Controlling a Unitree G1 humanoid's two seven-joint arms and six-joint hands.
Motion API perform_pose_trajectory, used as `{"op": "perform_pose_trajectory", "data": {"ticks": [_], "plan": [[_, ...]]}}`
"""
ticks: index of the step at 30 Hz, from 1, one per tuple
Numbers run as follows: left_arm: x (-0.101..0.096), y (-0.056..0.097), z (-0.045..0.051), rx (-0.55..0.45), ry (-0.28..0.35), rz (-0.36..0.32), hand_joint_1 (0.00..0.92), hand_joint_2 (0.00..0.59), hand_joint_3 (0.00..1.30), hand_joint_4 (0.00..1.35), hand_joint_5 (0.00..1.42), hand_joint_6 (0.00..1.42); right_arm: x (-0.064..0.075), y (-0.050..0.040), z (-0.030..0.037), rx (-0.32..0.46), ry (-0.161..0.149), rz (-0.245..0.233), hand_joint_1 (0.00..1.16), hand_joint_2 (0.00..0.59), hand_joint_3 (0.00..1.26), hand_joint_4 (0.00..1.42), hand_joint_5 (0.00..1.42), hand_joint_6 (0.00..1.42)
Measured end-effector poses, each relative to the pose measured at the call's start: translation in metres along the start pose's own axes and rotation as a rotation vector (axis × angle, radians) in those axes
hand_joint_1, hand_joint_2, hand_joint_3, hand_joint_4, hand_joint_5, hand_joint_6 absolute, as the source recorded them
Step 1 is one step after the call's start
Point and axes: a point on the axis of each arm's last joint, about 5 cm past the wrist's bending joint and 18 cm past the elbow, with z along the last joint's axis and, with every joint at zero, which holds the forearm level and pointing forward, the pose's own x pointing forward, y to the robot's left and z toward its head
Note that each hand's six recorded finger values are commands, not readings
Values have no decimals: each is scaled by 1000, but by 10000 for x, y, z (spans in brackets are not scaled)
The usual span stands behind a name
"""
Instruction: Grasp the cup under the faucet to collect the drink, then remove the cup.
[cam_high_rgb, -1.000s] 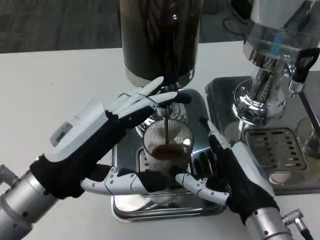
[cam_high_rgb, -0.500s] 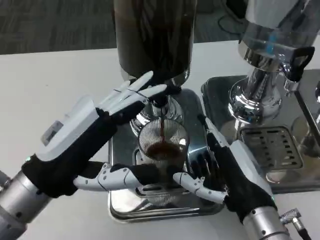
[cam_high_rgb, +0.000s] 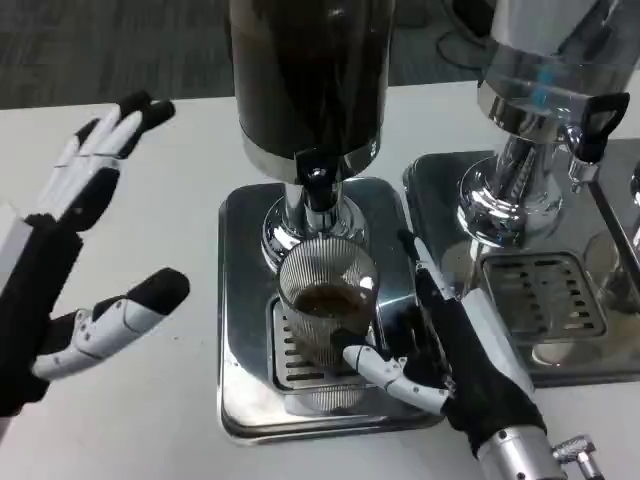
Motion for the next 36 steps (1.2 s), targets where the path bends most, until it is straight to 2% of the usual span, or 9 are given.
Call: {"op": "perform_pose_trajectory", "data": {"ticks": [1, 2, 4, 7, 14, 19, 25, 33, 36], "plan": [[-48, -17, -1, -5, 14, 40, 0, 160, 130, 0, 89, 0, 6, 13, -22, 28, 7, -2, 648, 196, 0, 0, 0, 71], [-77, -20, -6, 0, 27, 47, 0, 161, 131, 0, 89, 0, 11, 20, -29, 45, 10, -3, 639, 198, 0, 0, 0, 57], [-122, -7, -20, 15, 48, 43, 0, 163, 143, 0, 92, 0, 28, 34, -27, 52, -2, -3, 636, 198, 0, 0, 0, 53], [-149, 11, -41, 21, 65, 45, 0, 164, 146, 0, 98, 0, 32, 56, -27, 59, -3, 0, 626, 195, 0, 0, 0, 40], [-245, 9, -128, 11, 132, 30, 0, 164, 175, 0, 117, 0, 30, 86, -14, 74, -47, 14, 616, 188, 0, 0, 0, 21], [-361, -32, -199, -11, 203, 18, 0, 175, 204, 0, 142, 4, 27, 68, -26, 66, -45, 12, 616, 187, 0, 0, 0, 20], [-530, -118, -265, -47, 294, 14, 0, 177, 218, 0, 156, 7, 63, 80, -24, 55, -54, 54, 616, 186, 0, 0, 0, 20], [-642, -166, -299, -66, 357, 4, 0, 186, 223, 0, 158, 8, 102, 113, -43, 76, -46, 63, 635, 182, 0, 0, 0, 33], [-673, -189, -305, -74, 374, -5, 0, 201, 239, 0, 165, 8, 123, 119, -48, 75, -52, 67, 638, 182, 0, 0, 0, 51]]}}
